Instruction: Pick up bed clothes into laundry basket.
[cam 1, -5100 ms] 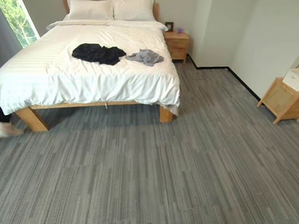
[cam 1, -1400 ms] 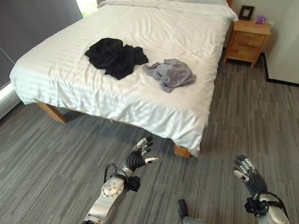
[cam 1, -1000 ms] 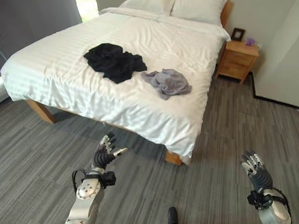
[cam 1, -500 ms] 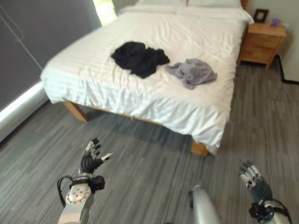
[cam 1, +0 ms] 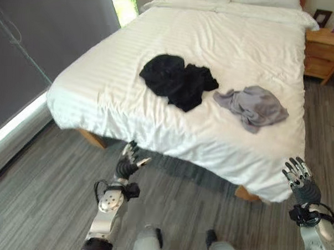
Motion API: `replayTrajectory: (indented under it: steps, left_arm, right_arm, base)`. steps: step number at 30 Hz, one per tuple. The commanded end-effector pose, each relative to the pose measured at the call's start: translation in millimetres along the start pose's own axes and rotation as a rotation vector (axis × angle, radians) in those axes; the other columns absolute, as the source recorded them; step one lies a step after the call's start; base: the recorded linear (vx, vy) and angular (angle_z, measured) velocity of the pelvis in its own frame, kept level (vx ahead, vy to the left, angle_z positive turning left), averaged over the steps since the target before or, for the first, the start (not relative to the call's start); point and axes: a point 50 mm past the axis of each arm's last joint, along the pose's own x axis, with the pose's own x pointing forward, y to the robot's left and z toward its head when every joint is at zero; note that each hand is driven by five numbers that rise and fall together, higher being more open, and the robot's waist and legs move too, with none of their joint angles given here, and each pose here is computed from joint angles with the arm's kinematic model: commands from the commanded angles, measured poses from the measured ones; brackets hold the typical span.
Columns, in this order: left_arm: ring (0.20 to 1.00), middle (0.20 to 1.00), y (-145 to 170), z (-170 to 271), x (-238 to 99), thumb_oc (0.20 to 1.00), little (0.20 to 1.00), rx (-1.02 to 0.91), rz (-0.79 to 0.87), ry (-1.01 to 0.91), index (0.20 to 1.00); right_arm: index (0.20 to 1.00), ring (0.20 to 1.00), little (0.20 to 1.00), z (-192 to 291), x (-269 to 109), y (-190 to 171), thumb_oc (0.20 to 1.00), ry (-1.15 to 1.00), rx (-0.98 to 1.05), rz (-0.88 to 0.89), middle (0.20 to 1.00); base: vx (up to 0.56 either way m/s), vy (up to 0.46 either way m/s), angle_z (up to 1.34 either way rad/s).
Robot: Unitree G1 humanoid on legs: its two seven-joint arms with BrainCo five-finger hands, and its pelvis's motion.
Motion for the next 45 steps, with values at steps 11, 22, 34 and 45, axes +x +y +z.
replayTrajectory:
  steps: [11, 22, 34, 45]
  left_arm:
    - [1.000, 1.000, 40, 85, 16, 1.000, 1.000, 0.183, 0.058, -0.333, 1.000]
    - [1.000, 1.000, 6, 39, -11, 1.000, 1.000, 0.014, -0.194, -0.144, 1.000]
    - [1.000, 1.000, 8, 59, -8, 1.000, 1.000, 0.060, -0.229, -0.198, 1.000]
    - [1.000, 1.000, -1, 72, -4, 1.000, 1.000, 0.040, -0.243, -0.252, 1.000]
  right_arm:
    - [1.000, 1.000, 1.000, 35, 28, 23, 1.000, -0.155, -0.166, 0.095, 1.000]
    - [1.000, 1.000, 1.000, 190, 73, -85, 1.000, -0.112, -0.922, -0.245, 1.000]
    - [1.000, 1.000, 1.000, 295, 146, -21, 1.000, -0.158, -1.271, -0.479, 1.000]
    - [1.000, 1.000, 1.000, 275, 166, 8, 1.000, -0.133, -1.354, -0.388, 1.000]
  base:
    - [0.47, 0.295, -1.54]
    - [0.11, -0.131, 0.19]
    - [-0.08, -0.039, 0.17]
    - [-0.02, -0.019, -0.01]
